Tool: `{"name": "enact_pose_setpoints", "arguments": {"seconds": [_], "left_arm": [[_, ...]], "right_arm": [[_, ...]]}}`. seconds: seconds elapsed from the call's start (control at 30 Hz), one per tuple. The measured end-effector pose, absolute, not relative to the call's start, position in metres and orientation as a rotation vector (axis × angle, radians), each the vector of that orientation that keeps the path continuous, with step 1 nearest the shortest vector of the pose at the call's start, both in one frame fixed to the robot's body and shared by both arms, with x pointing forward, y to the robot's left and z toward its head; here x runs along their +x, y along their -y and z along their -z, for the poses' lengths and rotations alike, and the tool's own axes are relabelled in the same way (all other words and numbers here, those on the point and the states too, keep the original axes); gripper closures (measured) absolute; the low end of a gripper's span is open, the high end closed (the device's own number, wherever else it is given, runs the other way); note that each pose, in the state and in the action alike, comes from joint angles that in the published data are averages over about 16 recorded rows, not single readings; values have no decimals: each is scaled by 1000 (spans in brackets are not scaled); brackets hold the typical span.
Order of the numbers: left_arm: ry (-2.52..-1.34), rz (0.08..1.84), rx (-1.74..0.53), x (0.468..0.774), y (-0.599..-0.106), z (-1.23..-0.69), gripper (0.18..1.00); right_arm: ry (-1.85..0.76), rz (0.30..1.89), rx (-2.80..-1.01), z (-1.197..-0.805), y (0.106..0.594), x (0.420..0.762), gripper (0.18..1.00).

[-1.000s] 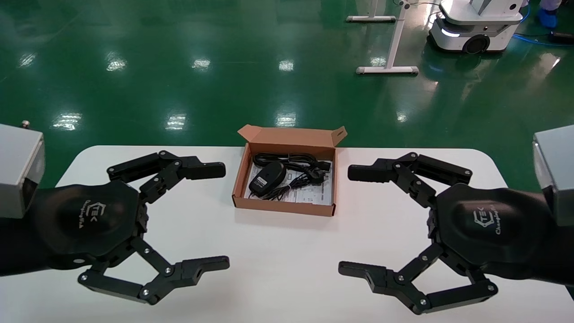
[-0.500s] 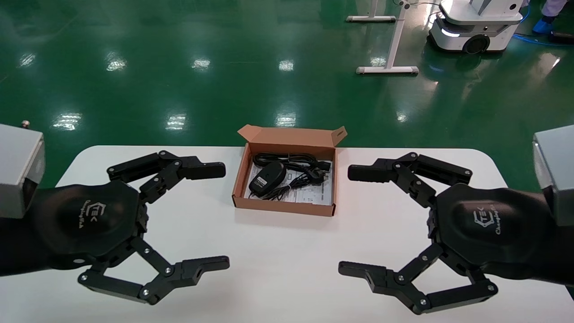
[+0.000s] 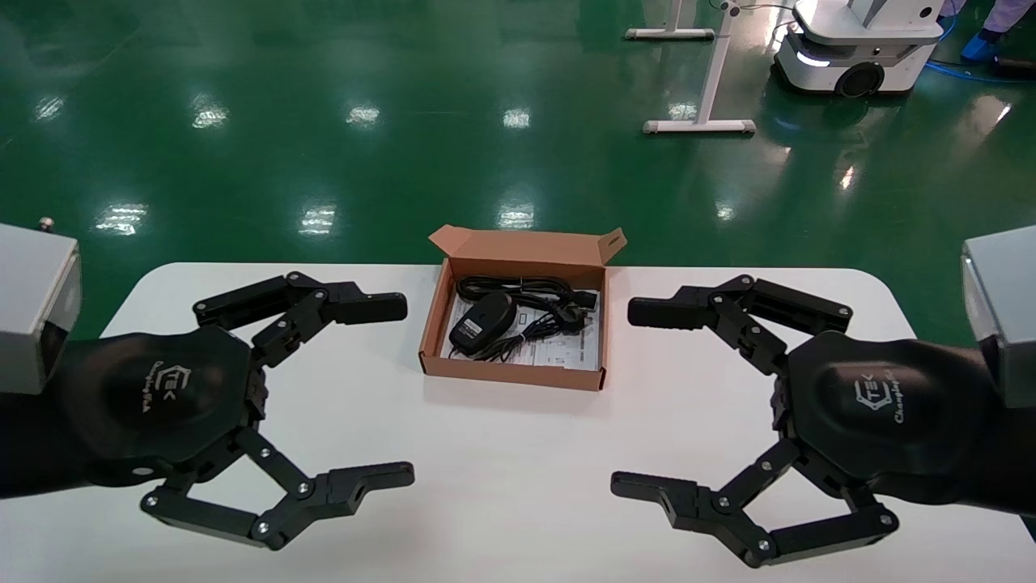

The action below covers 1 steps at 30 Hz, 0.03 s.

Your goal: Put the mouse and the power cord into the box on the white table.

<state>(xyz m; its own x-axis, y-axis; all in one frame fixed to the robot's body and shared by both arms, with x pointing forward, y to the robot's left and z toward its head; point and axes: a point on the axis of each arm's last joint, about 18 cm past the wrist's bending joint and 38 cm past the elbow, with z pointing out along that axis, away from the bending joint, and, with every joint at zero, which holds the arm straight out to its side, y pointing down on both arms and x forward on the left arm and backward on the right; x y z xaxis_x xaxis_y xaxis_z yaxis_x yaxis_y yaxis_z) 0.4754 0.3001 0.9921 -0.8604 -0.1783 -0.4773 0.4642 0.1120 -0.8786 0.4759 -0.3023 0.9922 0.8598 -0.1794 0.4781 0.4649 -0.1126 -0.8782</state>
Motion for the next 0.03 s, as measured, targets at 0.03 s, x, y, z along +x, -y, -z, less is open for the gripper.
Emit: {"name": "enact_pose_setpoints", "arguments": {"seconds": [0.03], "left_arm": [[-1925, 1799, 277, 475, -300, -992, 184]], "right_arm": [[229, 554, -1595, -992, 302, 476, 178]]}}
